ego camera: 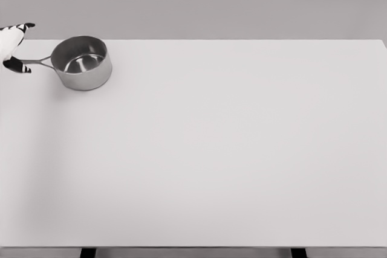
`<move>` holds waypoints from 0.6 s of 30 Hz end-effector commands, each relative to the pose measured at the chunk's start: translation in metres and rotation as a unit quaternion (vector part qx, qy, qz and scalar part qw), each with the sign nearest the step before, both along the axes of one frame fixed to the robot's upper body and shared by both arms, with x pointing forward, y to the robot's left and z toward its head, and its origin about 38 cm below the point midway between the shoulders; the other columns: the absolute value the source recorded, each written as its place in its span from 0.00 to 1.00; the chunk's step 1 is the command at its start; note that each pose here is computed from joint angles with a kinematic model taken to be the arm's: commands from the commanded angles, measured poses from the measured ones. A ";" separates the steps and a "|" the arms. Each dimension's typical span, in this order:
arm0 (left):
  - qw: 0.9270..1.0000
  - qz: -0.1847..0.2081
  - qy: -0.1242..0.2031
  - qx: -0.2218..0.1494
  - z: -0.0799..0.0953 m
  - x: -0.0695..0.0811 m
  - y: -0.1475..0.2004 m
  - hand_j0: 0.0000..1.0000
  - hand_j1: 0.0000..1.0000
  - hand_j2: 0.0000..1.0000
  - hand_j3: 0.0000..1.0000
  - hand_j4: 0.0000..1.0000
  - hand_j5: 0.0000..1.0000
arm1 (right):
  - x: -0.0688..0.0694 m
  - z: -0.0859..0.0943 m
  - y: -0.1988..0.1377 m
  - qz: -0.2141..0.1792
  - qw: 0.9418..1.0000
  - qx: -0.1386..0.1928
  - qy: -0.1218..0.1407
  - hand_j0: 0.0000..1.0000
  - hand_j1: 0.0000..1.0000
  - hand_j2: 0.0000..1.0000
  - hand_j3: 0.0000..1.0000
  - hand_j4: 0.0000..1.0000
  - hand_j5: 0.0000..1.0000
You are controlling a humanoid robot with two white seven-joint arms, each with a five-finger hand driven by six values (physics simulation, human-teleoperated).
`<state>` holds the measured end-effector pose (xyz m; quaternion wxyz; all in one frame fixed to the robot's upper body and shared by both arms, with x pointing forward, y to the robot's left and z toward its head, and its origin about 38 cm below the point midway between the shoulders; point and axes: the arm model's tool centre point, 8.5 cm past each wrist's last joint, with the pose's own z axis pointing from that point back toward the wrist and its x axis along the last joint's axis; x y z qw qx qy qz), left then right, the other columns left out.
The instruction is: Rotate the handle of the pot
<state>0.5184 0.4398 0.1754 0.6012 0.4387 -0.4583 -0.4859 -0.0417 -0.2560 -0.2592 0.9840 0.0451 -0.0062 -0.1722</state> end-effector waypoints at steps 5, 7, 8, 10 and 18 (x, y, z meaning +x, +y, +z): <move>1.000 -0.001 0.007 0.000 -0.004 0.001 -0.001 1.00 1.00 1.00 1.00 1.00 1.00 | 0.000 0.000 0.000 0.000 1.000 0.000 -0.001 1.00 1.00 1.00 1.00 1.00 1.00; 1.000 -0.003 0.007 0.000 -0.004 0.001 -0.001 1.00 1.00 1.00 1.00 1.00 1.00 | 0.000 0.000 0.000 0.000 1.000 0.000 0.000 1.00 1.00 1.00 1.00 1.00 1.00; 1.000 -0.002 0.006 0.000 -0.004 0.001 0.000 1.00 1.00 1.00 1.00 1.00 1.00 | 0.000 0.000 0.000 0.000 1.000 0.000 -0.001 1.00 1.00 1.00 1.00 1.00 1.00; 1.000 -0.003 0.005 -0.002 -0.003 0.001 -0.001 1.00 1.00 1.00 1.00 1.00 1.00 | 0.000 0.000 0.000 0.000 1.000 0.000 0.000 1.00 1.00 1.00 1.00 1.00 1.00; 0.998 -0.034 -0.043 0.005 0.027 -0.001 -0.017 1.00 1.00 1.00 1.00 1.00 1.00 | 0.000 0.000 0.000 0.000 1.000 0.000 0.000 1.00 1.00 1.00 1.00 1.00 1.00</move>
